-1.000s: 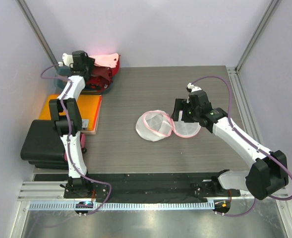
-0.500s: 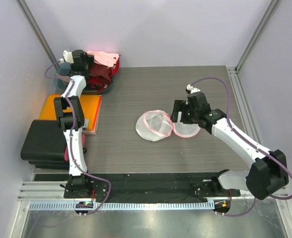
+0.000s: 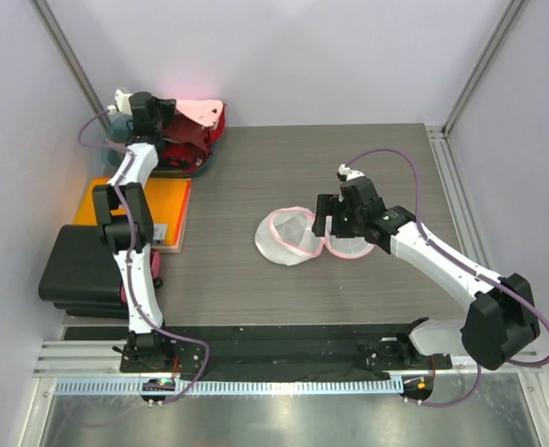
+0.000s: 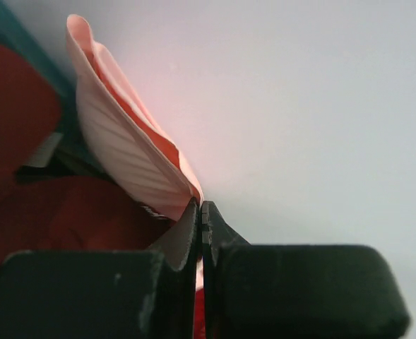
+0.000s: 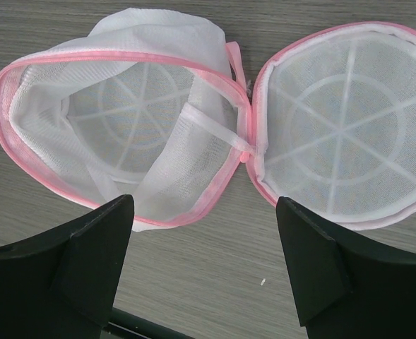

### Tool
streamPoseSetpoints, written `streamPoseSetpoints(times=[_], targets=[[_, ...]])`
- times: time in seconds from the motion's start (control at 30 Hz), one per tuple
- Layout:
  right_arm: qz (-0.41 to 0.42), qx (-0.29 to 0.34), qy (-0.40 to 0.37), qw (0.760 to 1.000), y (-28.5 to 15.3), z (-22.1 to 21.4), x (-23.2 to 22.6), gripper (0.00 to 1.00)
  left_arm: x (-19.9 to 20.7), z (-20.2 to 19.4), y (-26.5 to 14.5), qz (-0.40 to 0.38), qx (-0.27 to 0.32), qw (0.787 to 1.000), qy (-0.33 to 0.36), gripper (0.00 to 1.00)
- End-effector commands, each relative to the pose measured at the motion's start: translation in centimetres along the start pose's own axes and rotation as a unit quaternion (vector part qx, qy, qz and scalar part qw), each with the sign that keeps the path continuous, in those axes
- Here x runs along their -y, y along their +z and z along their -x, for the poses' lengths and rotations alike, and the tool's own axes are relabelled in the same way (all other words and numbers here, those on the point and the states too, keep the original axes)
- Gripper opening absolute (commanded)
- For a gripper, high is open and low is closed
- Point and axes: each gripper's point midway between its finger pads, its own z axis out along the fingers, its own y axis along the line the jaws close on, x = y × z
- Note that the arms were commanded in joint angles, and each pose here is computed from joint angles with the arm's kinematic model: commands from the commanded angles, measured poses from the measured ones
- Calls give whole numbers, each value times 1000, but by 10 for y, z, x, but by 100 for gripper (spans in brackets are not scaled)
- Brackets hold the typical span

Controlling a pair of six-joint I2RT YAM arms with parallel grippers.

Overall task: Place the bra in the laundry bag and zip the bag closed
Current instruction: Pick up the bra from the bin, then place the bra at the center of the board.

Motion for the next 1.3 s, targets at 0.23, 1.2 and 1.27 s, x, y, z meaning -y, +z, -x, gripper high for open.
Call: streamPoseSetpoints(times=[0.23,1.2,1.27], targets=[[4,23,1,1000,-15,10,-9,88,186,75,-93,-176,39,981,76,0],[112,10,-94,989,-37,2,-71,89,51,-75,-402,-77,-256,937,224,0],[130,7,-115,985,-38,-1,-84,89,23,-72,-422,-44,-259,932,249,0]])
